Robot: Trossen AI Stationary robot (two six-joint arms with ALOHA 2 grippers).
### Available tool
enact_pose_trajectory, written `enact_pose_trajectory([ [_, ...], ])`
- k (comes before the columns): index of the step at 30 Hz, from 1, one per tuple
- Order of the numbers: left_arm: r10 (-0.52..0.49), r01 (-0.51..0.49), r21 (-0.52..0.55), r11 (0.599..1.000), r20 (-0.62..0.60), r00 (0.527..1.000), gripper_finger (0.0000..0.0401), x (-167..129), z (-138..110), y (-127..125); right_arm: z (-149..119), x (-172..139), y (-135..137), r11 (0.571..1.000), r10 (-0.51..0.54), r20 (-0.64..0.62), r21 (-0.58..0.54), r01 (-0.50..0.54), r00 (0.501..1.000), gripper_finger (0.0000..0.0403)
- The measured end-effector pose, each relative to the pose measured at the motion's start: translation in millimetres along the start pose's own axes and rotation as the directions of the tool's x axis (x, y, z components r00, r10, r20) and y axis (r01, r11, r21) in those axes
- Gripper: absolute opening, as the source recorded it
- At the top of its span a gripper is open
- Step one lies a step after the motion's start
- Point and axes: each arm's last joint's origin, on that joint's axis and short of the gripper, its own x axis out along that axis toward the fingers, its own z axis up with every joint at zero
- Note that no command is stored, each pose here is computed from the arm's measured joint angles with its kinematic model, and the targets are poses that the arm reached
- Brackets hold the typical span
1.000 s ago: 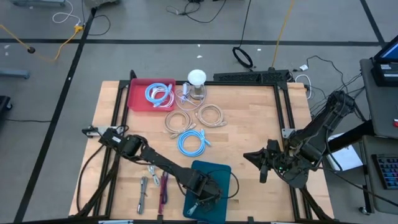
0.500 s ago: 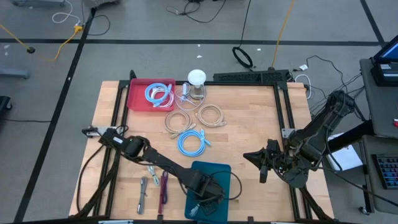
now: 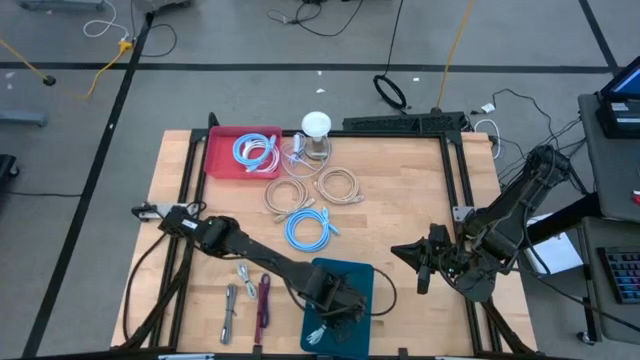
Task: Pick & Place USB Port
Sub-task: Put the light blue USB cable into the blue bin
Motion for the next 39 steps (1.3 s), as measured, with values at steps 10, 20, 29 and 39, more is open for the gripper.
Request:
enact_pose_trajectory([
  [10, -0.002, 0.03, -0.093, 0.995, 0.293, 0.956, 0.0013, -123, -3, 2, 0, 0, 0, 1.0, 0.002, 0.0, -0.001, -0.002, 1.0, 0.0],
  [20, 0.357, -0.16, -0.503, 0.849, 0.326, 0.875, 0.0013, -201, -31, 52, 1, 0, 0, 1.0, -0.009, 0.025, 0.005, 0.009, 1.0, 0.0],
  [29, 0.298, -0.159, -0.464, 0.871, 0.244, 0.923, 0.0013, -146, -10, 39, 2, 0, 0, 1.0, -0.022, 0.049, -0.018, 0.023, 0.999, 0.0],
  [39, 0.232, -0.146, -0.41, 0.901, 0.17, 0.958, 0.0013, -75, 20, 37, 1, 0, 0, 1.0, -0.022, 0.049, -0.018, 0.023, 0.999, 0.0],
])
